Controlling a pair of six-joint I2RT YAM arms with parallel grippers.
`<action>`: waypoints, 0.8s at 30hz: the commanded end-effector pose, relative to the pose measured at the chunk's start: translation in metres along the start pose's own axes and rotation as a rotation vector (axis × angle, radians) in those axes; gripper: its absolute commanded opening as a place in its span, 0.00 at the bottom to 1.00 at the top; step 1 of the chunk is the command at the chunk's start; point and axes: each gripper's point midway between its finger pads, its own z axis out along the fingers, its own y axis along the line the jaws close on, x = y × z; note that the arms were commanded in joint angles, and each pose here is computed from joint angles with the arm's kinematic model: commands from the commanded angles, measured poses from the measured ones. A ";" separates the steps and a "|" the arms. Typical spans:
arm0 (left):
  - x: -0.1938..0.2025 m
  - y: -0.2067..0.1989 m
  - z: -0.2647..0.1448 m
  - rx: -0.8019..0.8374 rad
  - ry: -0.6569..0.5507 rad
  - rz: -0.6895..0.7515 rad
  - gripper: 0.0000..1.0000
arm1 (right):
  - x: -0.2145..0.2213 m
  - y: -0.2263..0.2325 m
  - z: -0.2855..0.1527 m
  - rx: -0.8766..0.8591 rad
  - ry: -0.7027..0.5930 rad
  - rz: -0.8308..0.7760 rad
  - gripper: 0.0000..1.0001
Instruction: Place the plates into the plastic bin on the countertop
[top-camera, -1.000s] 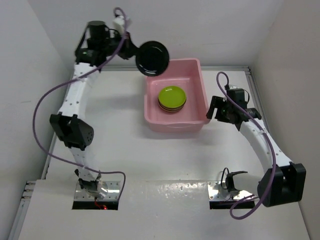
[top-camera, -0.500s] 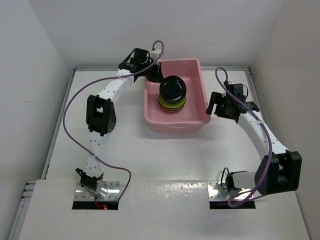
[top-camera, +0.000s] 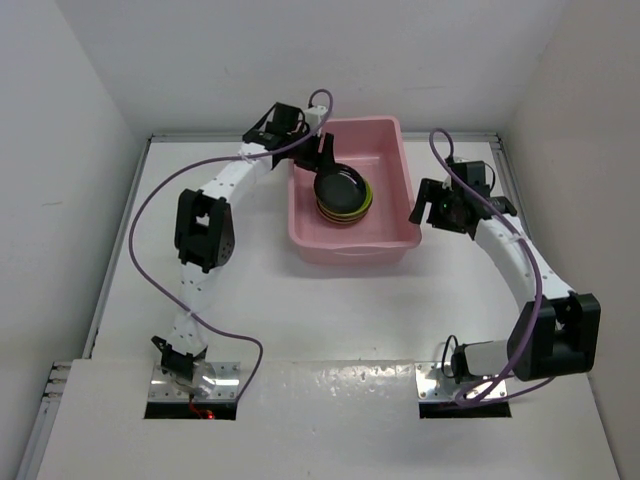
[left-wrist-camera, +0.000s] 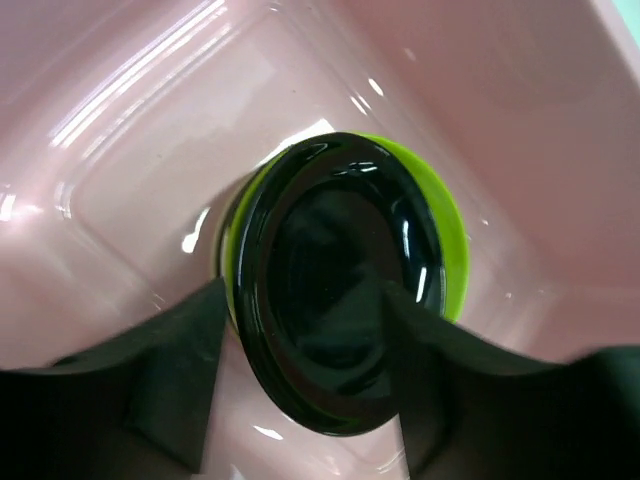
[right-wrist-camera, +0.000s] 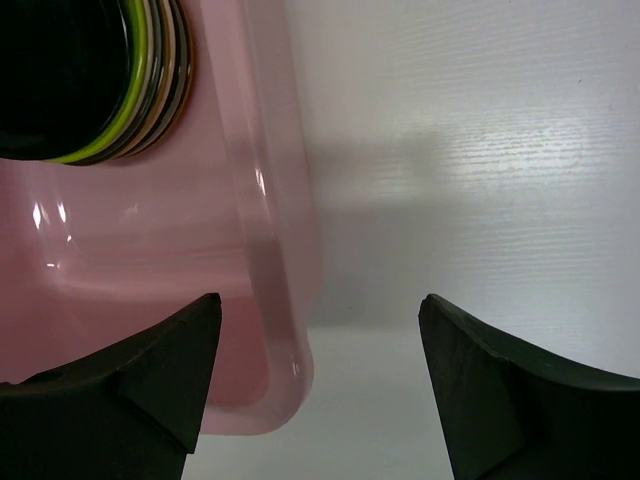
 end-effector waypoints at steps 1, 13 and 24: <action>-0.049 -0.008 -0.018 -0.055 -0.112 0.121 0.67 | -0.027 0.009 -0.012 -0.035 -0.071 -0.014 0.79; -0.066 -0.024 -0.041 -0.064 -0.145 0.198 0.80 | -0.028 0.014 -0.022 -0.065 -0.090 -0.009 0.81; -0.116 0.035 -0.189 -0.336 -0.293 0.185 0.80 | -0.042 -0.010 -0.064 -0.010 -0.142 -0.006 0.93</action>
